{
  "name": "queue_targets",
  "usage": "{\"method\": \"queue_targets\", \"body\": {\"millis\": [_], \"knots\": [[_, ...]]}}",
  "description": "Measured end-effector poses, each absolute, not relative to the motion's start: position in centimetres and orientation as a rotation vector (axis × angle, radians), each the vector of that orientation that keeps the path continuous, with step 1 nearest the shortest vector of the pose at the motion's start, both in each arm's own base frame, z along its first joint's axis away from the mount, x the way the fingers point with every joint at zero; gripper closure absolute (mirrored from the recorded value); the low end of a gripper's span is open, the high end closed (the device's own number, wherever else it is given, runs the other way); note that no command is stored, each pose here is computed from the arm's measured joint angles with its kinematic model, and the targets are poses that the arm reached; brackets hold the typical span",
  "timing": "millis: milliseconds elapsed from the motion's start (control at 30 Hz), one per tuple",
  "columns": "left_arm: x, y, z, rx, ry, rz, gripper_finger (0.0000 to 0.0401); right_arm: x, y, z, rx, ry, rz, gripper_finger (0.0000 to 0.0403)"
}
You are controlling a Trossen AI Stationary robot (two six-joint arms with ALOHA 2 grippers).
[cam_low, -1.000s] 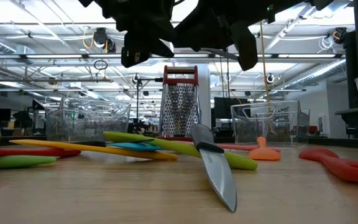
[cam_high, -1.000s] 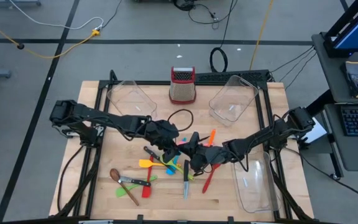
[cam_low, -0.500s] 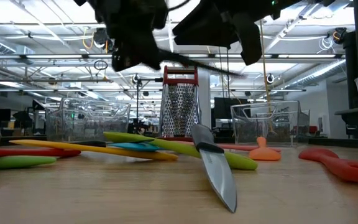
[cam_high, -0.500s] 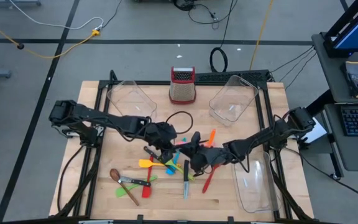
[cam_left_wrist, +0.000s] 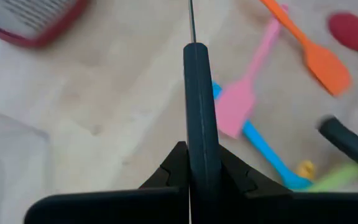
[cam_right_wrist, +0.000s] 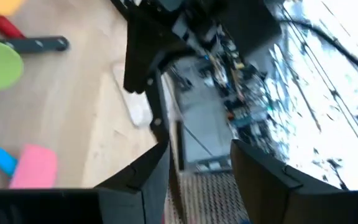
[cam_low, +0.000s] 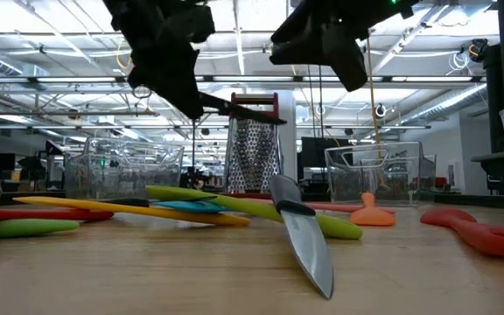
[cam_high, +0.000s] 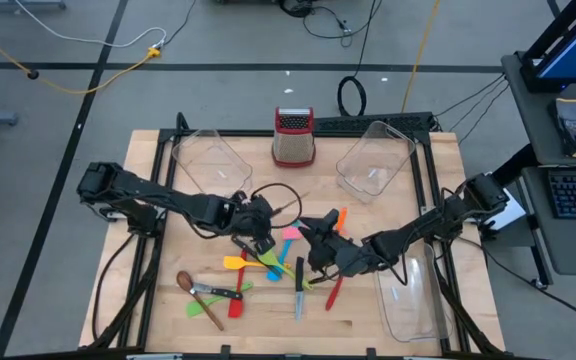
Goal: Pick & Place Kitchen Items
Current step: Put the right black knife into the top left transparent bin
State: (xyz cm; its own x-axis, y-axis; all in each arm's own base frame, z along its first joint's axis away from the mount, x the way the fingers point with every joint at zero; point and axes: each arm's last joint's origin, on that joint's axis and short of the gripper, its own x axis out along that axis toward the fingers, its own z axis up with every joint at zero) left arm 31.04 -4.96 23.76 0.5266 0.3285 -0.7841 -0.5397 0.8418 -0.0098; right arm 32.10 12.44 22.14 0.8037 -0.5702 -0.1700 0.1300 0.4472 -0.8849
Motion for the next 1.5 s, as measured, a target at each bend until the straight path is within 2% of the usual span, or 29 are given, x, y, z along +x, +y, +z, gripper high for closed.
{"method": "queue_targets", "body": {"millis": [133,333,567,733,933,1200,1333,1500], "knots": [[30.7,-5.5,24.3,-0.203,0.78,0.636,0.0372,31.3,12.8,21.5,-1.024,0.506,-0.5,0.0239],[29.7,-7.8,25.0,-0.114,0.649,0.73,0.0372,29.0,13.2,18.5,-1.039,0.553,-0.546,0.0251],[27.8,-12.3,25.8,-0.011,0.491,0.713,0.0372,26.5,13.5,16.4,-0.964,0.524,-0.548,0.0264],[26.1,-16.1,26.1,0.031,0.4,0.632,0.0372,25.7,13.6,17.1,-0.849,0.455,-0.497,0.027],[23.8,-19.9,26.7,0.053,0.294,0.543,0.0372,25.5,13.5,18.3,-0.702,0.377,-0.294,0.0278],[21.6,-23.6,27.8,0.081,0.224,0.396,0.0372,25.4,13.7,19.1,-0.651,0.326,-0.132,0.0287],[21.4,-25.0,28.7,0.089,0.22,0.258,0.0372,25.4,13.7,19.0,-0.669,0.328,-0.121,0.0287],[22.0,-26.1,29.8,0.113,0.212,-0.033,0.0372,25.5,13.7,19.1,-0.694,0.322,-0.118,0.0287]]}}
